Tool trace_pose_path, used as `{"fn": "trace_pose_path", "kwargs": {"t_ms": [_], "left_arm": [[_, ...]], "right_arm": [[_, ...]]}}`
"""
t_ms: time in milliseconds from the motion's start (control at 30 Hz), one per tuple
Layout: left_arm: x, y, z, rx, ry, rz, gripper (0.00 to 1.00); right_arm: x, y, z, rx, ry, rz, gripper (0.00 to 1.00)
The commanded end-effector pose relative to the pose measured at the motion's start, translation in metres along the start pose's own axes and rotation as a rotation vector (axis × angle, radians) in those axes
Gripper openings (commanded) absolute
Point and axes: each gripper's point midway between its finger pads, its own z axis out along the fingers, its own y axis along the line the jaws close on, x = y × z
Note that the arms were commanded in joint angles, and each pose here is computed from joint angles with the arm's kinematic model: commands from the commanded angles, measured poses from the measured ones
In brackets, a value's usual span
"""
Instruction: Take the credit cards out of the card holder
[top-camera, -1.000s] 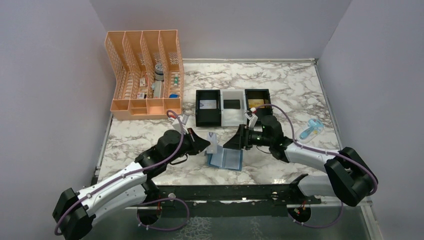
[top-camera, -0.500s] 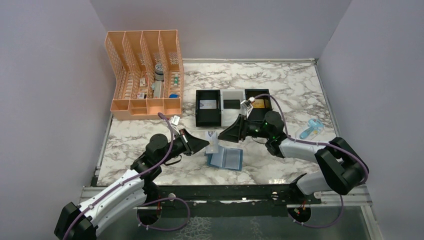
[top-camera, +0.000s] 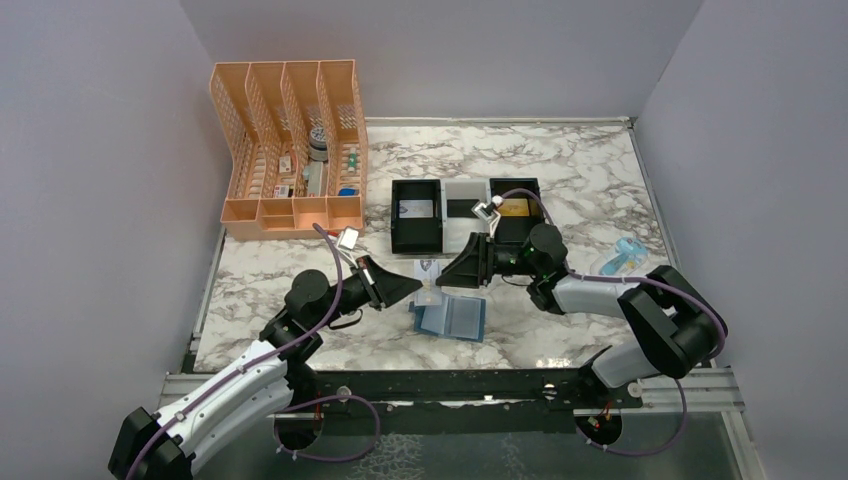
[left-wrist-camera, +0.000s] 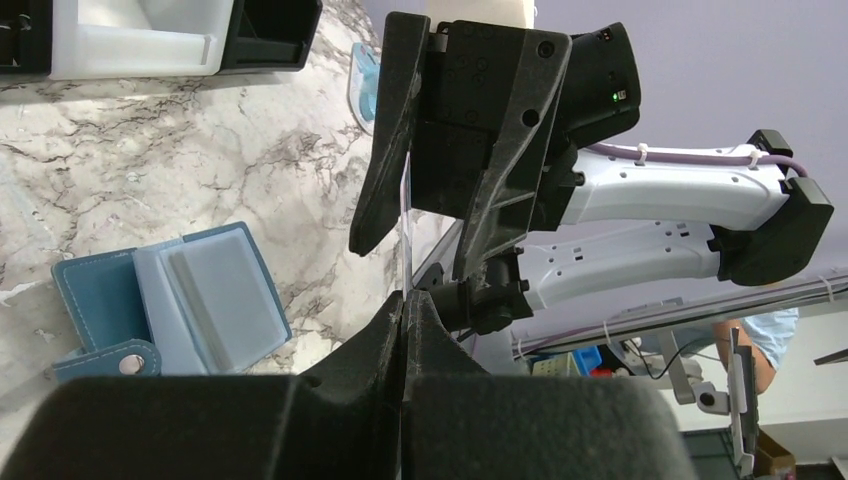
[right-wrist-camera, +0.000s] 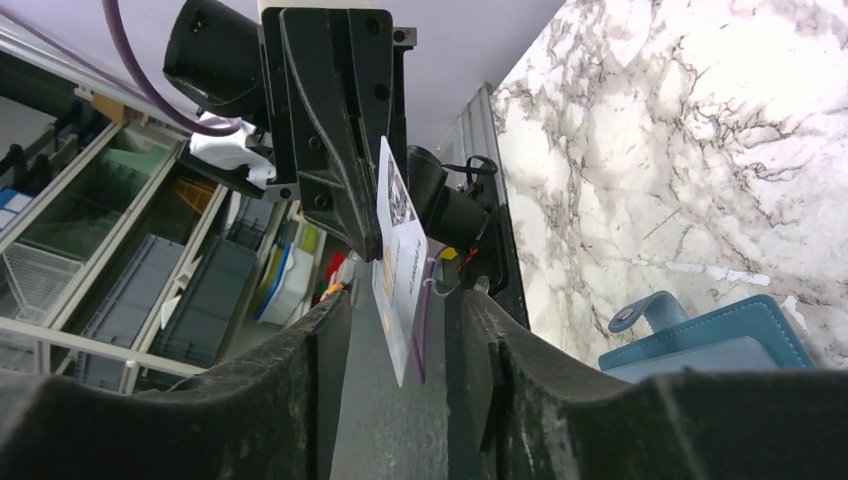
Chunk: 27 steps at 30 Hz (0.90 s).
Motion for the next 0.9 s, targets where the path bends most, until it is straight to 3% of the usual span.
{"fn": "trace_pose_path", "kwargs": {"t_ms": [0,133,500,700,767,867], "left_arm": [[-0.009,-0.018,0.000,0.063,-0.022,0.016,0.00],[-0.009,-0.019,0.000,0.068,-0.026,0.006,0.00],[-0.010,-0.018,-0.004,0.076,-0.045,0.004,0.00],[-0.011,-0.018,-0.004,0.077,-0.052,0.026,0.02],[-0.012,-0.015,-0.003,0.066,-0.059,0.019,0.16],[-0.011,-0.006,-0.004,0.022,-0.065,0.022,0.52]], "right_arm": [[-0.002,0.016,0.004,-0.055,0.026,-0.040,0.43],[-0.003,0.020,0.008,-0.071,0.032,-0.043,0.38],[-0.002,0.020,0.008,-0.088,0.015,-0.011,0.02],[-0.005,0.020,0.009,-0.078,-0.001,-0.020,0.01],[-0.007,0.018,0.010,-0.068,-0.005,-0.025,0.01],[-0.008,0.013,0.010,-0.032,-0.016,-0.030,0.01]]}}
